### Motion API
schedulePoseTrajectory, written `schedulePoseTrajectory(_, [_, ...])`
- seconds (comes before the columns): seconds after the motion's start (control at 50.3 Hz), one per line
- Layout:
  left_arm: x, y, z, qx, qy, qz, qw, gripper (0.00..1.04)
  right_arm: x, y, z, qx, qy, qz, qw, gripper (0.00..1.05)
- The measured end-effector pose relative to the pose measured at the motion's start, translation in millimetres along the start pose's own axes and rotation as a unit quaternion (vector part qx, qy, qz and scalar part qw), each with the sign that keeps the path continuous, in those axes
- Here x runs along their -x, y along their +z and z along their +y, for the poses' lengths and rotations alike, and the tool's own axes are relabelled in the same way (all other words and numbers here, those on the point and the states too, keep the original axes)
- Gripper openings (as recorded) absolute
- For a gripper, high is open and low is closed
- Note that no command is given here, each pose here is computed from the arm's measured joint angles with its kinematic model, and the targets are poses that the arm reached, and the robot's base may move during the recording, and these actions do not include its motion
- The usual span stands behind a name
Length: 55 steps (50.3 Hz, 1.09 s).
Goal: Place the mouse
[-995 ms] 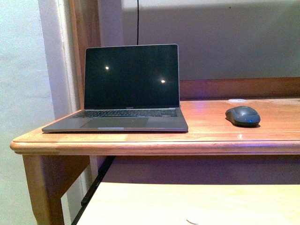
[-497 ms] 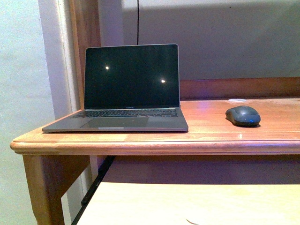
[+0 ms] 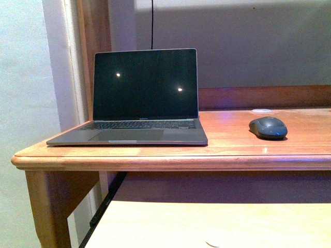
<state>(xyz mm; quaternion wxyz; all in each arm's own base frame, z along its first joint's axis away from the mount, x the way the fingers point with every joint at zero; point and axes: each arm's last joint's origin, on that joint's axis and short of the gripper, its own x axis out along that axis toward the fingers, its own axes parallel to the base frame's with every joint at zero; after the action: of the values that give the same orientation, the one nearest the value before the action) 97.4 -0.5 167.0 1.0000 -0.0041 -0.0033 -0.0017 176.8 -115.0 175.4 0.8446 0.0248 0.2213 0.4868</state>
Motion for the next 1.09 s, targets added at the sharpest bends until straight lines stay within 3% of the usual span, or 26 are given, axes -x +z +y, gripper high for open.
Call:
schedulePoseTrajectory(0.278, [0.0,0.0,0.0,0.000,0.000,0.000,1.000,0.97,-22.3,-8.7,2.4,0.066,0.004,0.015,0.998,0.97])
schedulePoseTrajectory(0.716, [0.0,0.0,0.0,0.000,0.000,0.000,1.000,0.97,-65.5,-6.7,-0.4,0.113,-0.017,0.018,0.993,0.97])
schedulePoseTrajectory(1.094, [0.0,0.0,0.0,0.000,0.000,0.000,1.000,0.97,-122.1,18.3,-21.7,0.113,-0.099,0.010,0.989,0.97])
